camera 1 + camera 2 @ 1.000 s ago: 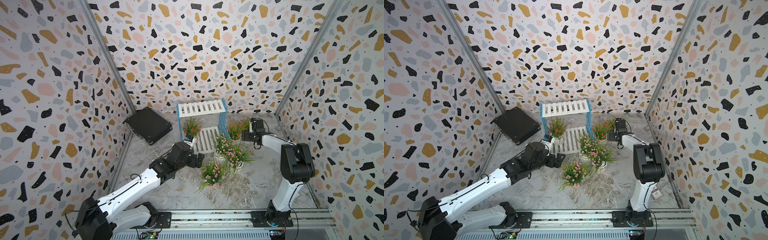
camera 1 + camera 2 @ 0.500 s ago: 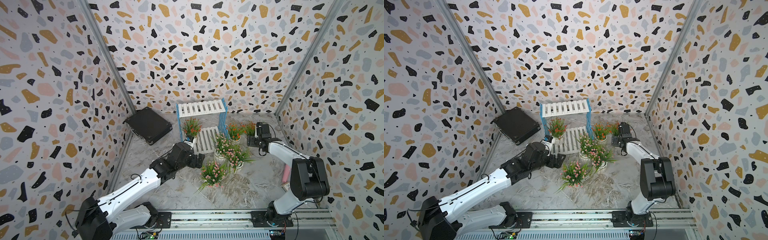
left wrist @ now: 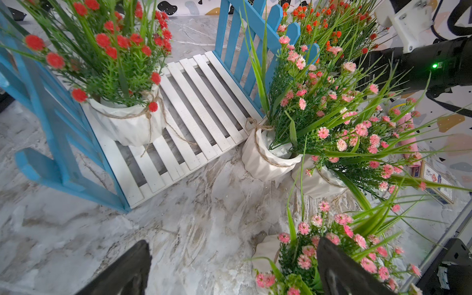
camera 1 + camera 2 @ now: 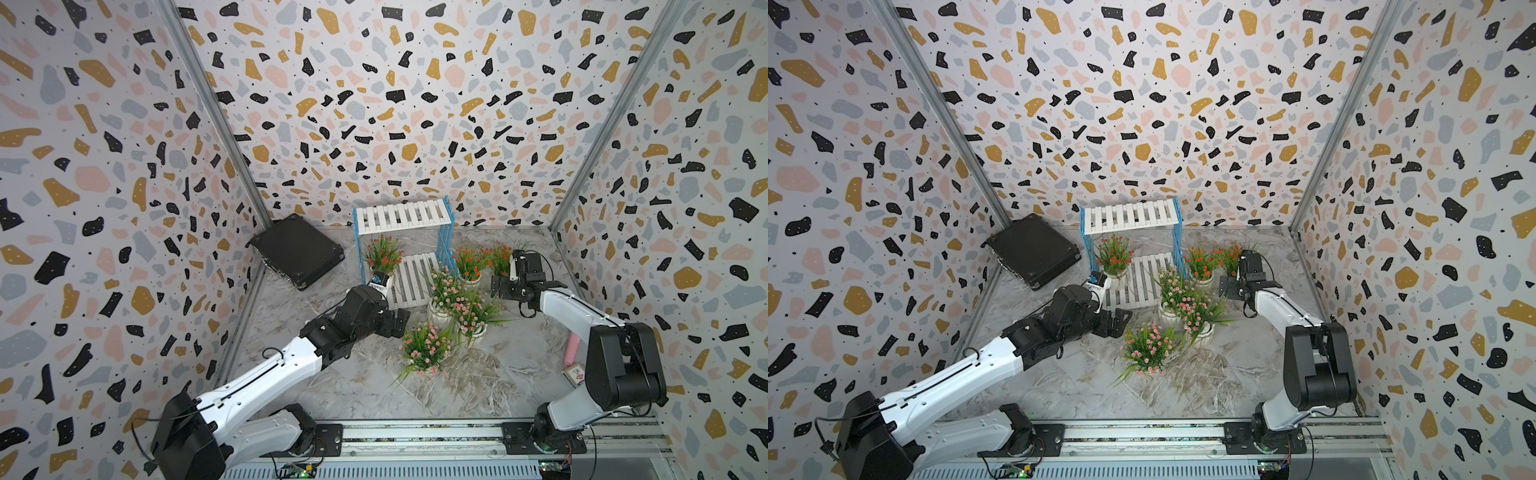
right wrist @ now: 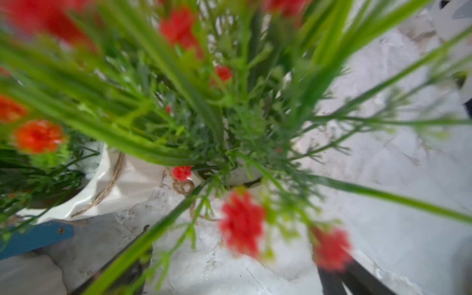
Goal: Place the baby's breath potted plants on the rack by color
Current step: Pick up the baby's breath potted plant from the center of the board.
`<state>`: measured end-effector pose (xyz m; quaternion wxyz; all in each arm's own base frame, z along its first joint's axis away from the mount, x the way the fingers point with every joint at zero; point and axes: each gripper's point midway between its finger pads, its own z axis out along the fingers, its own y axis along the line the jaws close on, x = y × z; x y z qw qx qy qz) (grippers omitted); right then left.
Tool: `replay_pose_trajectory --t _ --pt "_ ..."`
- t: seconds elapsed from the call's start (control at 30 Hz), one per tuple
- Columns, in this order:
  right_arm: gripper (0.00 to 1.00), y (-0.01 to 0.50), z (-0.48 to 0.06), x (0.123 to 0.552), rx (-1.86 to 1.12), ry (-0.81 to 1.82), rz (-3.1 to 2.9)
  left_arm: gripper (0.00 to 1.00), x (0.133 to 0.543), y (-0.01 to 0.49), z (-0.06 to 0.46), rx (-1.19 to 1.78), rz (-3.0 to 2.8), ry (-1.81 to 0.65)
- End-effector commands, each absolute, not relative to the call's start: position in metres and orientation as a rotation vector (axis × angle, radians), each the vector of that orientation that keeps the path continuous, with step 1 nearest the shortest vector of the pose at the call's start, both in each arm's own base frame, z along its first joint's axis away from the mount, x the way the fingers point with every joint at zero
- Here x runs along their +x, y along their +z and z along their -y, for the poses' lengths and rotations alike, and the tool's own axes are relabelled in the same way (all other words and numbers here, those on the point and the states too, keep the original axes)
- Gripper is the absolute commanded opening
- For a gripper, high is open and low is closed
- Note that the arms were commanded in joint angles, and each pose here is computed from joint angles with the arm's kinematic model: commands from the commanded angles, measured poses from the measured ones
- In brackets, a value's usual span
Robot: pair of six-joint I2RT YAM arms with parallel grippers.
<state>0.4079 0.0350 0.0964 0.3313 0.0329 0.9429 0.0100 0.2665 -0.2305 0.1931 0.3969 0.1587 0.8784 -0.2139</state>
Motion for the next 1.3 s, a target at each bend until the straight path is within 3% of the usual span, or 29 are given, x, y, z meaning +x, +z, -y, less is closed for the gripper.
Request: replay_pose_trajectory --t 0.0,0.93,1.27 --pt "1.0 0.101 -0.041 0.423 0.075 0.066 -2.469 0.99 0.266 0.192 0.235 0.407 -2.223 -0.558" --pt "1.0 0.096 -0.028 0.511 0.092 -0.004 -2.347 0.99 0.273 0.198 0.24 0.403 -2.218 -0.548" --pt "0.84 0.102 -0.029 0.512 0.096 0.001 -2.317 0.99 0.268 0.202 0.235 0.411 -2.203 -0.547"
